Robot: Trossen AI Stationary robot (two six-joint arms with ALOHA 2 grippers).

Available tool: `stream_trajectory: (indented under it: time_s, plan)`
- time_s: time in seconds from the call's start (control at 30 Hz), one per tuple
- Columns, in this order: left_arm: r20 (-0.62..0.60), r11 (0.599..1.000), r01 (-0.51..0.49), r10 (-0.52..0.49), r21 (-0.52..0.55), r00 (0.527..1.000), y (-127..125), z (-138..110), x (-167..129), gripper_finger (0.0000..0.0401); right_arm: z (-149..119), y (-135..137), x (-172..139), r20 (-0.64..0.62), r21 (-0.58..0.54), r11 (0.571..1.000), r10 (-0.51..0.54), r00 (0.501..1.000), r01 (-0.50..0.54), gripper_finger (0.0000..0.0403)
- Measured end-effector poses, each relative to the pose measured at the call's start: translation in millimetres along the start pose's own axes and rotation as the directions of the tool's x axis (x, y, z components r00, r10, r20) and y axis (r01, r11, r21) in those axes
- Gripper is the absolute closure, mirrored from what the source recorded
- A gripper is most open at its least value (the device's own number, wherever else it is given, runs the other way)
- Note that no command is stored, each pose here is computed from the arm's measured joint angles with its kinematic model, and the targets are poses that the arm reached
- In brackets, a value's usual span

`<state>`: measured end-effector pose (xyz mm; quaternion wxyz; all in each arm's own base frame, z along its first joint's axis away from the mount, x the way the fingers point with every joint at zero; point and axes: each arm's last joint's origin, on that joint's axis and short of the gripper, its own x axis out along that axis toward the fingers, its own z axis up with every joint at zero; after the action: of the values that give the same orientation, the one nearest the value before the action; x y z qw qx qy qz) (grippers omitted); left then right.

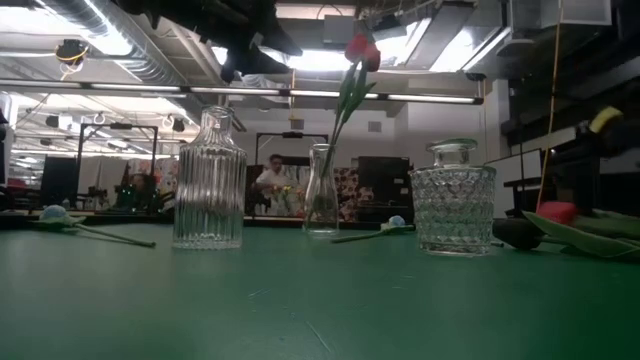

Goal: Sort flowers into vase by color
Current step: Put the red tulip into the top transparent vase

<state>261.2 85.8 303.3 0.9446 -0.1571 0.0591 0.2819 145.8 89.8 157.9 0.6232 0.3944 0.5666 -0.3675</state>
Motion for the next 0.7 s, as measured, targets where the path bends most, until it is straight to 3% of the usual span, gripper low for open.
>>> stream_trajectory:
  time_s: [0.17,0.43,0.53,0.7]
  plan:
    - [-0.015,0.998,0.053,-0.054,-0.018,0.998,-1.7,-0.3,0.0,0.0189,6.4,10.5,-16.6,0.188,-0.016,0.998,0.070,0.980,-0.069,0.0397]
    - [-0.025,0.979,0.203,-0.203,-0.035,0.979,-6.9,1.9,-0.6,0.0189,15.2,10.5,-62.2,0.398,-0.052,0.996,0.082,0.914,-0.067,0.0386]
    - [-0.020,0.963,0.263,-0.265,-0.056,0.964,-9.1,3.5,-1.1,0.0189,19.5,12.0,-85.4,0.508,-0.093,0.993,0.114,0.854,-0.077,0.0392]
    - [-0.037,0.927,0.361,-0.366,-0.102,0.930,-12.5,4.4,-2.2,0.0189,25.8,21.9,-121.6,0.690,-0.197,0.977,0.198,0.696,-0.082,0.0390]
